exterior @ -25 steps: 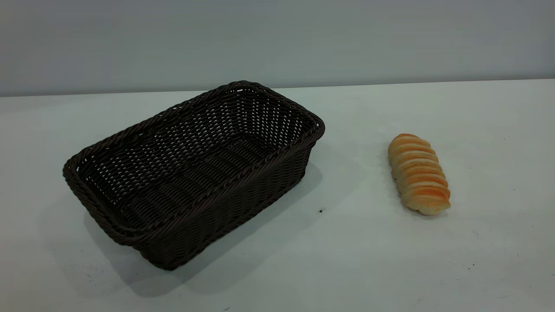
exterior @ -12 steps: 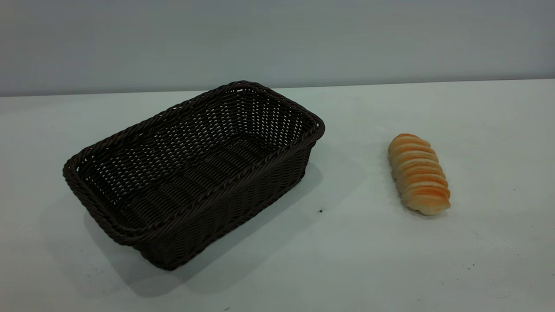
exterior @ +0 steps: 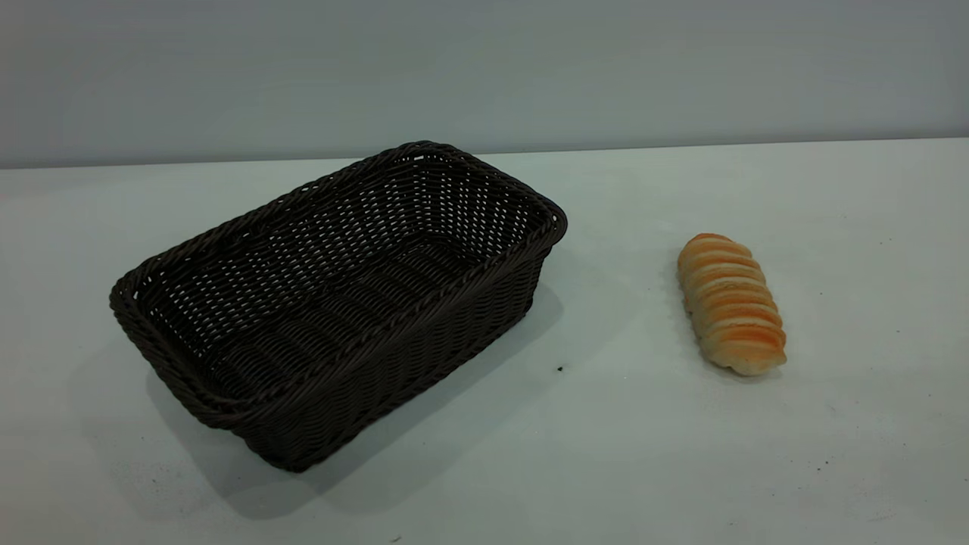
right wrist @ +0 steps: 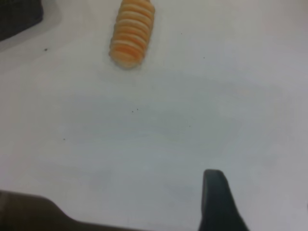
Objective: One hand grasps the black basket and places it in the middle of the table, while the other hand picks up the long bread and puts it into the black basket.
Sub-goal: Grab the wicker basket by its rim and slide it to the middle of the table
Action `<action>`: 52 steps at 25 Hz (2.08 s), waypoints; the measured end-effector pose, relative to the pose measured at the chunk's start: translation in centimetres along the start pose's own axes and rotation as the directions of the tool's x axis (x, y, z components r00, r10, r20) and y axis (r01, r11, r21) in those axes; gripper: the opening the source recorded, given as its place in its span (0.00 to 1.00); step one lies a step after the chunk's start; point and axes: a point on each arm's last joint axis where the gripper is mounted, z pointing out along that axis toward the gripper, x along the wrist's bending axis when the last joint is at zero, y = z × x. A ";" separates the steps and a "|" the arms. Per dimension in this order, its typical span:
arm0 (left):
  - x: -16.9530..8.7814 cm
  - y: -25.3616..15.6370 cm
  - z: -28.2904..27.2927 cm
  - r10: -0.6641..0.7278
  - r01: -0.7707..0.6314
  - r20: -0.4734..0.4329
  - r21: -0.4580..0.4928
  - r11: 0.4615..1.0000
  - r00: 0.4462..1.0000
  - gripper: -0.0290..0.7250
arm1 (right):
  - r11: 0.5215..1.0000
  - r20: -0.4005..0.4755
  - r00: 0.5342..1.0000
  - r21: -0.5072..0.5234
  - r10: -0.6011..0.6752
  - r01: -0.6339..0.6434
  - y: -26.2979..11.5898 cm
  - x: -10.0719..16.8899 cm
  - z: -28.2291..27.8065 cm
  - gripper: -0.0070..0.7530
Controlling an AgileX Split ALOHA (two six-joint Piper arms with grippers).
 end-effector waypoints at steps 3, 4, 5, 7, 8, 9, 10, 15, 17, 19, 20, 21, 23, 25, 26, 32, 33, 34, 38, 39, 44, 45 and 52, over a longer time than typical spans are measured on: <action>0.0 0.0 0.0 0.000 0.000 0.000 0.000 1.000 1.000 0.63 | 1.000 0.000 1.000 0.000 0.000 0.000 0.0 0.0 0.0 0.56; 0.0 0.0 0.0 0.000 0.000 0.000 0.000 1.000 1.000 0.63 | 1.000 0.000 1.000 0.000 0.000 0.000 0.0 0.0 0.0 0.56; 0.0 0.0 0.0 0.000 0.000 0.000 0.000 1.000 1.000 0.63 | 1.000 0.000 1.000 0.000 0.000 0.000 0.0 0.0 0.0 0.56; 0.0 0.0 0.0 0.000 0.000 0.000 0.000 1.000 1.000 0.63 | 1.000 0.000 1.000 0.000 0.000 0.000 0.0 0.0 0.0 0.56; 0.0 0.0 0.0 0.000 0.000 0.000 0.000 1.000 1.000 0.63 | 1.000 0.000 1.000 0.000 0.000 0.000 0.0 0.0 0.0 0.56; 0.0 0.0 0.0 0.000 0.000 0.000 0.000 1.000 1.000 0.63 | 1.000 0.000 1.000 0.000 0.000 0.000 0.0 0.0 0.0 0.56; 0.0 0.0 0.0 0.000 0.000 0.000 0.000 1.000 1.000 0.63 | 1.000 0.000 1.000 0.000 0.000 0.000 0.0 0.0 0.0 0.56; 0.3 0.3 -0.1 0.011 -0.012 -0.034 -0.031 0.999 0.999 0.63 | 1.000 0.000 1.000 -0.001 -0.002 0.002 0.0 0.0 0.0 0.56; 0.2 0.9 -0.5 0.005 -0.006 -0.014 -0.083 0.997 1.000 0.63 | 1.000 0.001 1.000 -0.007 -0.003 0.003 0.1 0.0 -0.1 0.56; -0.1 1.5 -1.0 -0.004 0.007 0.022 -0.141 0.990 1.000 0.63 | 1.000 0.002 1.000 -0.023 -0.004 0.004 0.5 0.0 -0.5 0.56; -0.2 1.9 -1.1 -0.005 0.010 0.033 -0.152 0.988 0.999 0.63 | 1.000 0.000 1.000 -0.027 -0.003 0.003 0.9 0.0 -0.6 0.56; -0.3 2.2 -0.9 -0.003 0.008 0.039 -0.148 0.989 0.999 0.63 | 0.999 -0.003 1.000 -0.032 -0.001 0.001 1.3 0.0 -0.7 0.56; -0.8 3.1 0.0 0.009 -0.006 0.045 -0.082 0.997 0.999 0.63 | 1.000 -0.027 1.000 -0.024 0.010 -0.011 2.4 0.1 -0.4 0.56; -1.5 4.3 1.3 0.037 -0.037 0.054 -0.006 0.999 0.998 0.63 | 1.000 -0.060 0.998 -0.003 0.021 -0.022 3.7 0.3 0.2 0.56; -1.8 5.0 2.0 0.055 -0.057 0.061 0.039 0.998 0.997 0.63 | 1.000 -0.081 0.996 0.009 0.023 -0.022 4.3 0.4 0.8 0.56; -3.8 9.7 7.1 0.106 -0.121 0.079 0.223 0.967 0.991 0.63 | 0.998 -0.184 0.982 0.042 0.050 -0.043 7.5 1.0 4.7 0.57; -4.2 10.3 8.1 0.100 -0.119 0.086 0.258 0.959 0.991 0.63 | 0.998 -0.193 0.980 0.043 0.049 -0.041 7.9 1.0 5.3 0.58; -4.6 10.9 9.1 0.093 -0.117 0.095 0.289 0.950 0.991 0.63 | 0.998 -0.204 0.978 0.044 0.049 -0.041 8.3 1.1 5.9 0.59; -6.7 12.6 12.8 0.047 -0.109 0.164 0.391 0.914 0.985 0.63 | 0.998 -0.236 0.971 0.051 0.046 -0.034 9.2 1.2 7.8 0.65; -7.2 12.8 13.6 0.046 -0.117 0.181 0.403 0.908 0.982 0.63 | 0.998 -0.242 0.969 0.054 0.043 -0.031 9.3 1.3 8.1 0.66; -10.7 13.1 17.7 0.109 -0.219 0.253 0.464 0.858 0.961 0.63 | 0.998 -0.253 0.967 0.065 0.025 -0.009 9.5 1.3 9.0 0.68; -11.3 12.9 18.6 0.113 -0.230 0.260 0.483 0.845 0.959 0.63 | 0.998 -0.252 0.967 0.061 0.022 -0.006 9.5 1.3 9.0 0.68; -13.1 11.0 24.0 0.069 -0.175 0.185 0.648 0.741 0.980 0.63 | 0.998 -0.253 0.967 0.058 0.018 -0.004 9.5 1.3 9.0 0.68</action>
